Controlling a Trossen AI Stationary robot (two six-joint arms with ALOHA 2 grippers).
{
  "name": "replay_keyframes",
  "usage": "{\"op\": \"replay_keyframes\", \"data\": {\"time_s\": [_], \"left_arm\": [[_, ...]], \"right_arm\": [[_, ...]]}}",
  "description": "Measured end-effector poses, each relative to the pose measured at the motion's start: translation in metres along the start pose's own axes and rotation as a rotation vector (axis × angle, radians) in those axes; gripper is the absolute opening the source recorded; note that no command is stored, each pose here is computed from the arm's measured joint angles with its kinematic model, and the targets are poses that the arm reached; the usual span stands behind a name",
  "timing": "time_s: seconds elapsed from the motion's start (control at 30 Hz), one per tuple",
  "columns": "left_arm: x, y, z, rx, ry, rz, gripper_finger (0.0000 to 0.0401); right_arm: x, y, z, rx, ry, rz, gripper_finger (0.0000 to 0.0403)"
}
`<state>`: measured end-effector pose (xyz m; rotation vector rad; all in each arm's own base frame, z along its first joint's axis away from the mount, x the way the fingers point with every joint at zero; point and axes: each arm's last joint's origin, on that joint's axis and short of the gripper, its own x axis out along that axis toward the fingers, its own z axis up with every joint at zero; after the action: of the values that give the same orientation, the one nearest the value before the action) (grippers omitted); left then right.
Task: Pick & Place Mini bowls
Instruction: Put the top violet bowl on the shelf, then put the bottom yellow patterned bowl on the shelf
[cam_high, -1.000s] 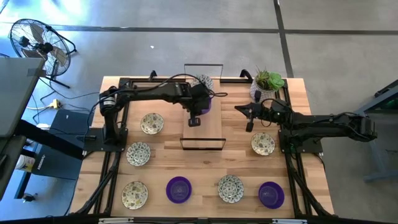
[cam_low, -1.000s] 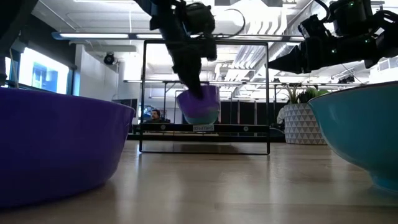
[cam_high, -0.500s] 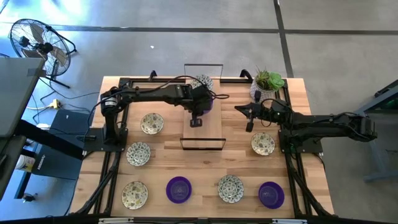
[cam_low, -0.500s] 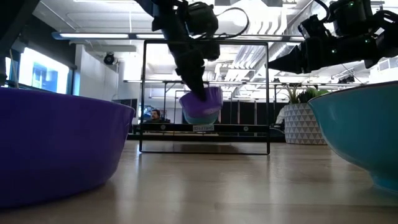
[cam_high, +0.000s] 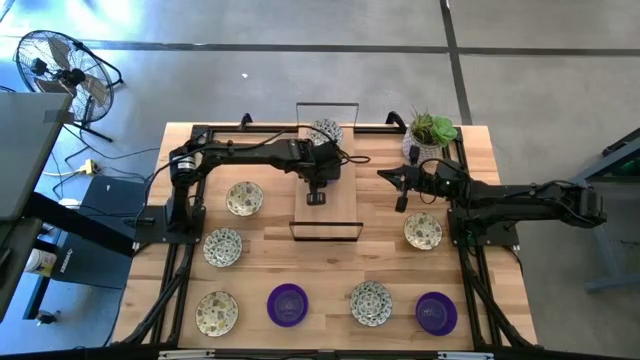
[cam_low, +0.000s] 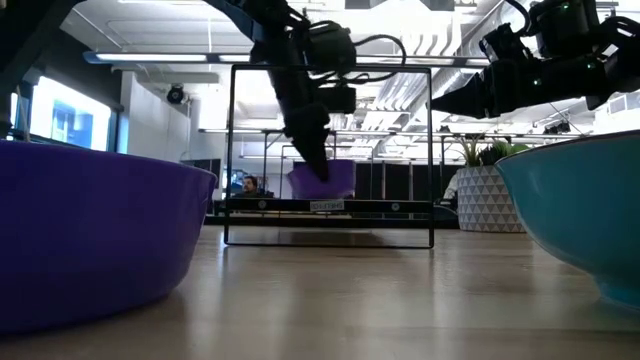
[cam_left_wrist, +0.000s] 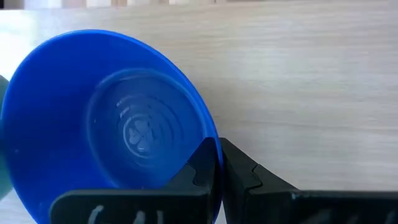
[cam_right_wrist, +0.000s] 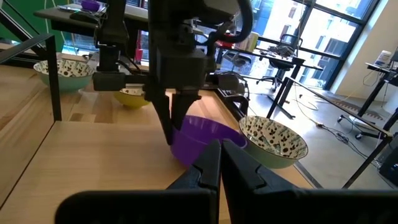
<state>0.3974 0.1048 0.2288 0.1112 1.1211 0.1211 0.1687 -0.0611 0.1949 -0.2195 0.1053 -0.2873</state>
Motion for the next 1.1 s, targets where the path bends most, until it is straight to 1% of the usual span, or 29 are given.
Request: {"op": "replay_keyframes", "data": {"time_s": [0.4,0.6,0.7,0.8,0.93,1.0,1.1], "left_arm": [[0.000,-0.002,-0.002,0.000,0.014,-0.060,0.0005],[0.000,-0.002,-0.002,-0.026,0.012,-0.062,0.0011],[0.000,-0.003,-0.002,-0.025,0.015,-0.067,0.0032],[-0.004,-0.003,-0.001,-0.024,0.030,-0.070,0.0062],[-0.009,-0.003,0.004,-0.022,0.007,-0.066,0.0098],[-0.012,-0.003,0.007,-0.017,0.000,-0.063,0.0108],[-0.021,-0.002,0.012,-0.010,-0.002,-0.068,0.0114]], "right_arm": [[0.000,0.000,0.000,0.000,0.000,0.000,0.0001],[0.000,0.000,0.000,0.000,0.000,0.000,0.0001],[0.000,0.000,0.000,0.000,0.000,0.000,0.0001],[0.000,0.000,0.000,0.000,0.000,0.000,0.0002],[0.000,0.000,0.000,0.000,0.000,0.000,0.0001],[0.000,0.000,0.000,0.000,0.000,0.000,0.0002],[0.000,0.000,0.000,0.000,0.000,0.000,0.0001]]}}
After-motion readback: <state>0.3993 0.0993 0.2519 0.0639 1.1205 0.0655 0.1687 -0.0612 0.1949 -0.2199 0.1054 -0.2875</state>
